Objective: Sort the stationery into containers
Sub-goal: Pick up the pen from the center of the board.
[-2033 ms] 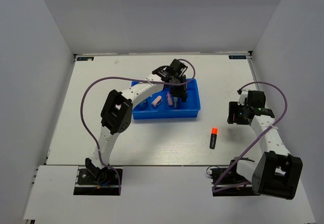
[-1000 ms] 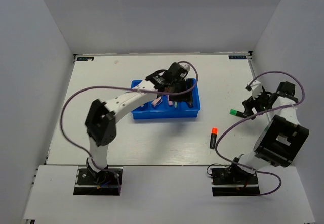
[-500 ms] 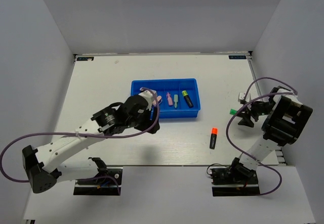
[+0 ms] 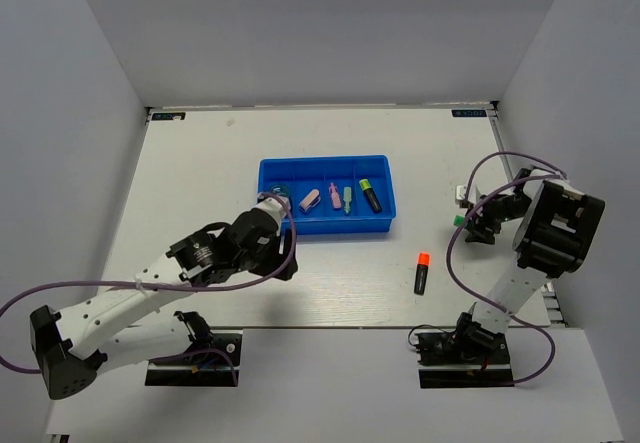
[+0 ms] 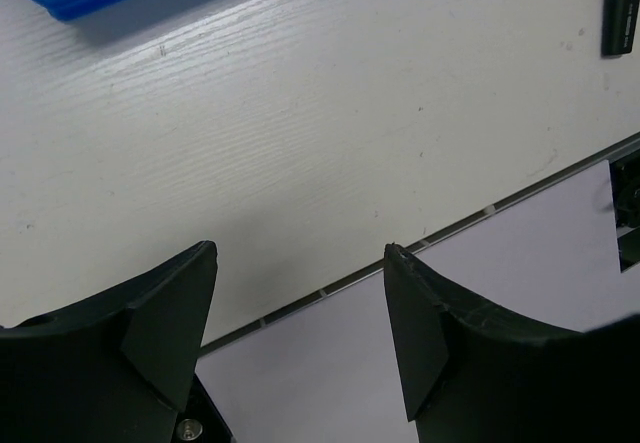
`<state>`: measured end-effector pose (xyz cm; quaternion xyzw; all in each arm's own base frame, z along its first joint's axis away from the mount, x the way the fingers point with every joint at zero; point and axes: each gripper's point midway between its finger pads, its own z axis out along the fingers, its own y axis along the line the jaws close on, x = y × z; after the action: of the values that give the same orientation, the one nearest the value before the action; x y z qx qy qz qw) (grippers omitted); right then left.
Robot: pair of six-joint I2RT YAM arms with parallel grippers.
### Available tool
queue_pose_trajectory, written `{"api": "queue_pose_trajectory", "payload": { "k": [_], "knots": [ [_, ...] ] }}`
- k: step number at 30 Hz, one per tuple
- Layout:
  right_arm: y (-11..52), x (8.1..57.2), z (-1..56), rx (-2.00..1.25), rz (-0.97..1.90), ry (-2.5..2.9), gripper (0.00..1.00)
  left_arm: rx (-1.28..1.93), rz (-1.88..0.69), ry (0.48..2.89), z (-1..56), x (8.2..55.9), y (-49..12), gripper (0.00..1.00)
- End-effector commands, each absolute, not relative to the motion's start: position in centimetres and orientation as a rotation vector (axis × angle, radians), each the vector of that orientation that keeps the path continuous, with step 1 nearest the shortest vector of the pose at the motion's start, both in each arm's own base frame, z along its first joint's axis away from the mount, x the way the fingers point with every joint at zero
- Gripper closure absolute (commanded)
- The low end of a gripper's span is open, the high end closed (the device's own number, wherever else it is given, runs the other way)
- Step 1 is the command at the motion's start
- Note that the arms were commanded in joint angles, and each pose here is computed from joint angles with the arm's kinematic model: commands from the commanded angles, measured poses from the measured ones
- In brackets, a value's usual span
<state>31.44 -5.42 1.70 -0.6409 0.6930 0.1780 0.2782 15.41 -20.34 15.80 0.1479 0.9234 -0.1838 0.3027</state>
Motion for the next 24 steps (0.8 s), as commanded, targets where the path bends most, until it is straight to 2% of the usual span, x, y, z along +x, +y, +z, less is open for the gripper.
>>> {"api": "queue_pose_trajectory", "payload": {
  "k": [1,4,5,6,13,19,24],
  "knots": [
    [-7.0,31.7,-0.8,-1.864,0.423,1.856,0.26,0.338,-0.499,2.432,16.1,15.4,-19.9,0.22],
    [-6.2,30.3,-0.7,-1.896,0.492,1.852,0.47,0.327,-0.508,2.433,16.1,15.2,-19.9,0.22],
    [-6.1,29.8,-0.9,-1.909,0.510,1.852,0.63,0.318,-0.505,2.438,16.0,15.2,-19.8,0.22],
    [-5.8,29.2,-1.0,-1.913,0.517,1.853,0.70,0.320,-0.503,2.444,15.7,15.2,-19.8,0.22],
    [-3.6,27.0,0.3,-1.869,0.515,1.875,1.00,0.383,-0.502,2.463,14.3,14.6,-21.7,0.22],
    [1.8,28.1,8.6,-1.578,0.578,1.838,1.00,0.423,-0.484,2.451,14.5,14.8,-22.9,0.22],
    [6.1,30.2,15.2,-1.191,0.689,1.941,1.00,0.424,-0.516,2.431,14.8,14.8,-23.8,0.22]
  ]
}}
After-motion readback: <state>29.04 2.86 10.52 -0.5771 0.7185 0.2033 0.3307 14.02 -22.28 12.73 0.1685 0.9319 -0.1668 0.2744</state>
